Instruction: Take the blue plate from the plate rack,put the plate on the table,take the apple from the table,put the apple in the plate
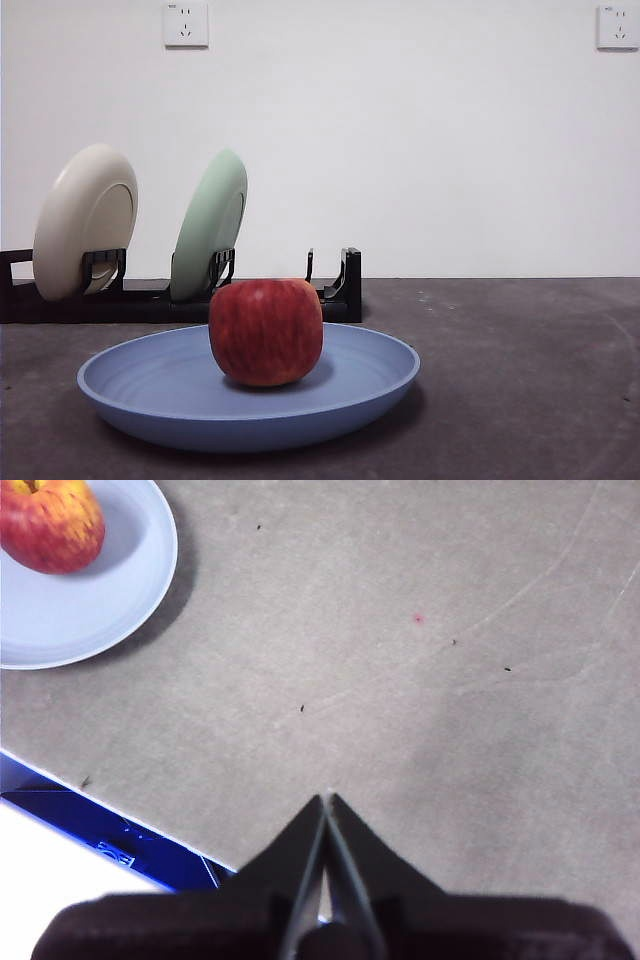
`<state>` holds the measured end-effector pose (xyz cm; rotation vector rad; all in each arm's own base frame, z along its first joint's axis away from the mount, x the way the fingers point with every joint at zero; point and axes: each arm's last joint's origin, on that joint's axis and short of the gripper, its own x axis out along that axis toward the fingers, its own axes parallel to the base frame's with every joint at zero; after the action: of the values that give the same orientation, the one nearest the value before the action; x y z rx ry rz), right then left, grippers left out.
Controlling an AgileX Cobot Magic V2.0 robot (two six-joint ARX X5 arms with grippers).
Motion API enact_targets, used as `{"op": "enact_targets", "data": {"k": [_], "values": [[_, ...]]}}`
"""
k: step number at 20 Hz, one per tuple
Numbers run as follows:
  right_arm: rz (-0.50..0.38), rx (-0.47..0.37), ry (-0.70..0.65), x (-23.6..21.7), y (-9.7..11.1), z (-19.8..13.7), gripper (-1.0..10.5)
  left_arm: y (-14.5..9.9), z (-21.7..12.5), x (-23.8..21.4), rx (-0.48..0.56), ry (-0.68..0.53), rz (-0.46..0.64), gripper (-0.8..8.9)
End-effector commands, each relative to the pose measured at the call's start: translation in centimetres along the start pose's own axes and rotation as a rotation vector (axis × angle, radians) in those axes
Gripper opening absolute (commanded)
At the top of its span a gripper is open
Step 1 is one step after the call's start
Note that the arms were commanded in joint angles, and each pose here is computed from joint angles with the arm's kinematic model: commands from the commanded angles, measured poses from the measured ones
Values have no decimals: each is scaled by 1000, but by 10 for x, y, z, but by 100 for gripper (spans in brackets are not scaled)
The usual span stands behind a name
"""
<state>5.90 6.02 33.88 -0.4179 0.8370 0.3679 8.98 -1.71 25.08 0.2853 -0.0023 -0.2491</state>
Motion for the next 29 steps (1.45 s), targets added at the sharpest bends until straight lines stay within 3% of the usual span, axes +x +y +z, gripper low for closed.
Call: {"op": "enact_targets", "data": {"k": [1, 5, 12, 16, 20, 29], "values": [[-4, 5, 8, -1, 0, -1, 1, -3, -33, 4, -36, 54, 56, -4], [-5, 5, 9, -1, 0, -1, 1, -7, -73, 9, -155, 141, 103, -4], [-4, 5, 8, -1, 0, -1, 1, -13, -102, 12, -181, 177, 117, -4], [-5, 5, 9, -1, 0, -1, 1, -11, -102, 10, -192, 180, 165, -4], [-4, 5, 8, -1, 0, -1, 1, -9, -109, 8, -293, 242, 225, -4], [-5, 5, 9, -1, 0, -1, 1, -8, -107, 7, -290, 223, 228, -4]]}}
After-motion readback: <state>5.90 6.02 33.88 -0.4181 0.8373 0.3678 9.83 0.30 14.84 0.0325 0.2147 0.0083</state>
